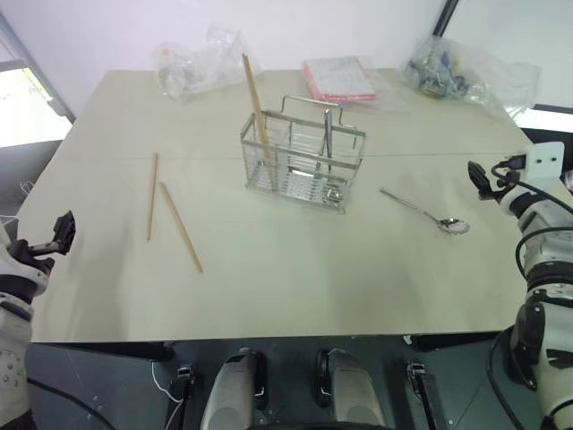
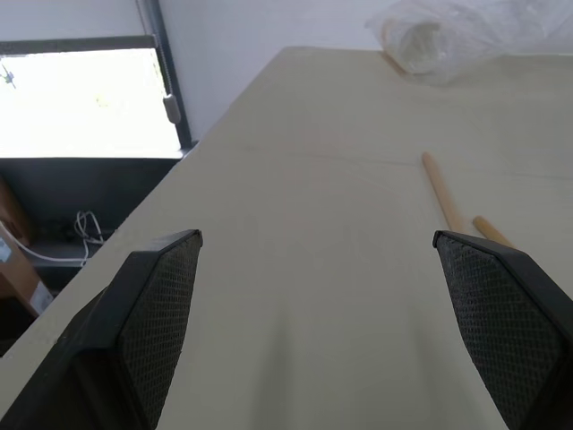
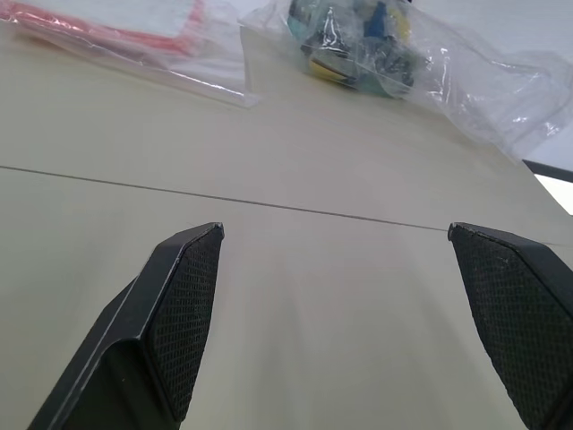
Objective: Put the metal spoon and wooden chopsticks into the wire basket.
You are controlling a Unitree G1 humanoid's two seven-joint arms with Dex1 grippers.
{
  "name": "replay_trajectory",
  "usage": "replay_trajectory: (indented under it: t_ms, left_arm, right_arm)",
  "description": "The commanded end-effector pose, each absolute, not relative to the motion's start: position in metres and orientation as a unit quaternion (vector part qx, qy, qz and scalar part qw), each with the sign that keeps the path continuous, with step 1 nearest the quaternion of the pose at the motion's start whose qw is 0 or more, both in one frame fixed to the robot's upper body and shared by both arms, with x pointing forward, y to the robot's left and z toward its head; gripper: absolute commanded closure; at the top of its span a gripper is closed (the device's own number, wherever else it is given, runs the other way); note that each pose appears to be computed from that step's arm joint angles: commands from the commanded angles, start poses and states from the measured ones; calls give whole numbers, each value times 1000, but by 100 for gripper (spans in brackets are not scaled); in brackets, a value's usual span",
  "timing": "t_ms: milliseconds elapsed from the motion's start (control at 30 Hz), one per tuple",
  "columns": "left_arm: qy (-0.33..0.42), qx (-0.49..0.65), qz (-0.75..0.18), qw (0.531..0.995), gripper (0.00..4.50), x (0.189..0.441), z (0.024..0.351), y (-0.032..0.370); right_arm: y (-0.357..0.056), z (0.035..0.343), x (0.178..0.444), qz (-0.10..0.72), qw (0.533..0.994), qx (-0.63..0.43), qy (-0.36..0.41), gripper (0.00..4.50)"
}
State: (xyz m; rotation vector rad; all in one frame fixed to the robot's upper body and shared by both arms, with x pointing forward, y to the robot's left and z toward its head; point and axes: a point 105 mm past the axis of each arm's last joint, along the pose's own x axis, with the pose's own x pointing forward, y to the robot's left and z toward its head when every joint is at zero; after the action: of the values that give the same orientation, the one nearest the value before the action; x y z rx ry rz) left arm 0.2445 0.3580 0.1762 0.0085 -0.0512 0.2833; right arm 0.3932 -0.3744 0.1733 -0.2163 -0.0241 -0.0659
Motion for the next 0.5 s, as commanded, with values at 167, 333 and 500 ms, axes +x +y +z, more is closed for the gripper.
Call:
replay_trajectory:
  t_ms: [167,333,500]
  left_arm:
    - [-54,21,139,989,15,247,197,359]
    - [-73,15,49,996,15,261,224,328]
    - [-65,24,-139,988,15,269,249,255]
  right_arm:
    - [-375,207,396,-29,990,-124,-53,37]
    - [-359,226,403,29,987,-150,-44,37]
    - [-329,243,405,159,968,-194,-11,37]
